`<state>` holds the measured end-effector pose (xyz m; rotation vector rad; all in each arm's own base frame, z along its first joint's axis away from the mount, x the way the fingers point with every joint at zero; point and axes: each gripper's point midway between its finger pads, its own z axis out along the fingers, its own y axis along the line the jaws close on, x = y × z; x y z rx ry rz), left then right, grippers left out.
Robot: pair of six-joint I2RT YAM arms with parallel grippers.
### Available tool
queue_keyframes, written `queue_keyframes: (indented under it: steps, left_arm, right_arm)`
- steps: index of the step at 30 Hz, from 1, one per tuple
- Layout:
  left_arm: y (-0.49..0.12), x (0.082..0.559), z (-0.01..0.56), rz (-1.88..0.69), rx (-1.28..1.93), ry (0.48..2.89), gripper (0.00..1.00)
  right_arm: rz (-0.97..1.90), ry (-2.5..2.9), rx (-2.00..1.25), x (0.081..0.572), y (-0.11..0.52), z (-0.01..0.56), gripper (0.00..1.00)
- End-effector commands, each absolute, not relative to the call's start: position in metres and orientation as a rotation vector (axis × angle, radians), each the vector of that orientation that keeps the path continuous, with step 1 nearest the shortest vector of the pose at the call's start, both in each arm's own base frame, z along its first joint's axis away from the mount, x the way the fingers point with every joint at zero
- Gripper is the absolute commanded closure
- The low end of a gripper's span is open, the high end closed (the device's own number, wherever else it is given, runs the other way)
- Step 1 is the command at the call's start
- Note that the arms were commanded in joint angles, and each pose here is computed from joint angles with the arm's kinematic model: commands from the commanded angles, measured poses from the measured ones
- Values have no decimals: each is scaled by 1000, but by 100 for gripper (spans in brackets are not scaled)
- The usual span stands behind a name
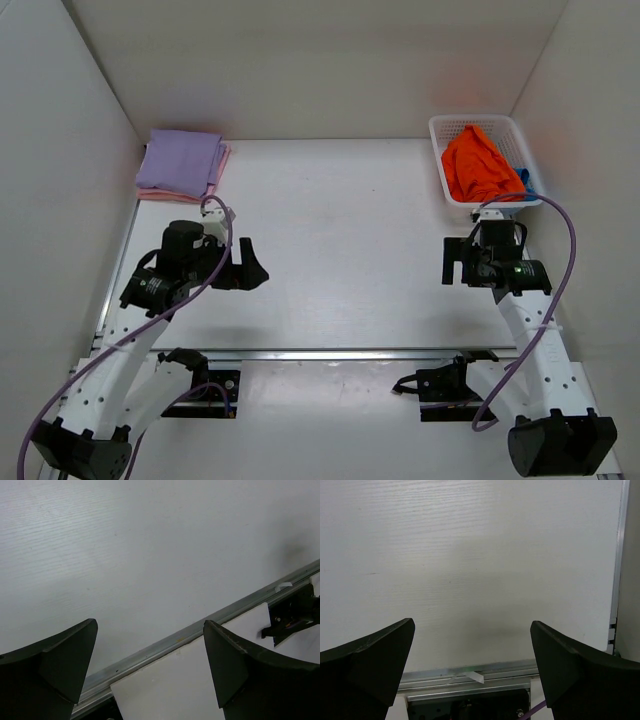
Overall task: Fold and stack the t-shirts
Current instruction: Grab crumpled tshirt from bin with the right arm
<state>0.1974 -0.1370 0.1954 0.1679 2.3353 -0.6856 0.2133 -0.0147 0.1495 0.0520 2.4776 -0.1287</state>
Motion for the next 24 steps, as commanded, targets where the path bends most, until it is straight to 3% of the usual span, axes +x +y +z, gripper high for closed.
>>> queue_keyframes:
  steps: [1,6,7,9,10,11,12,14,15,16,17,18,20,24]
  left_arm:
    - [-140,199,222,-727,224,2190,2]
    - [-146,208,241,-769,210,2104,1]
    - [-147,212,246,-782,204,2081,1]
    - [-150,217,249,-812,179,2055,2]
    - [-152,222,246,-824,170,2053,7]
    - [-152,225,249,-835,155,2038,50]
    - [-151,228,243,-827,135,2055,75]
    - [-149,233,231,-811,108,2085,77]
    - [-145,236,226,-791,87,2102,61]
    - [-144,240,221,-781,87,2113,44]
    - [-142,241,217,-771,87,2127,21]
    - [-142,242,207,-759,85,2155,18]
    - [-141,244,204,-749,75,2168,14]
    - [-136,251,193,-731,43,2167,18]
  right_arm:
    - [-152,2420,65,218,-15,160,1]
    - [-183,2431,69,228,-17,166,1]
    - [-186,2451,72,234,-19,164,7]
    - [-167,2381,101,259,-25,191,42]
    - [-165,2373,126,271,-32,197,72]
    - [-140,2340,126,288,-32,212,100]
    - [-137,2280,146,302,-37,234,100]
    - [-156,2259,160,324,-45,248,96]
    - [-178,2256,136,338,-50,252,84]
    - [-187,2273,108,350,-52,246,57]
    - [-168,2258,86,364,-50,246,55]
    - [-180,2210,99,375,-55,254,53]
    - [-158,2178,121,394,-60,252,35]
    - [-144,2096,196,429,-80,256,37]
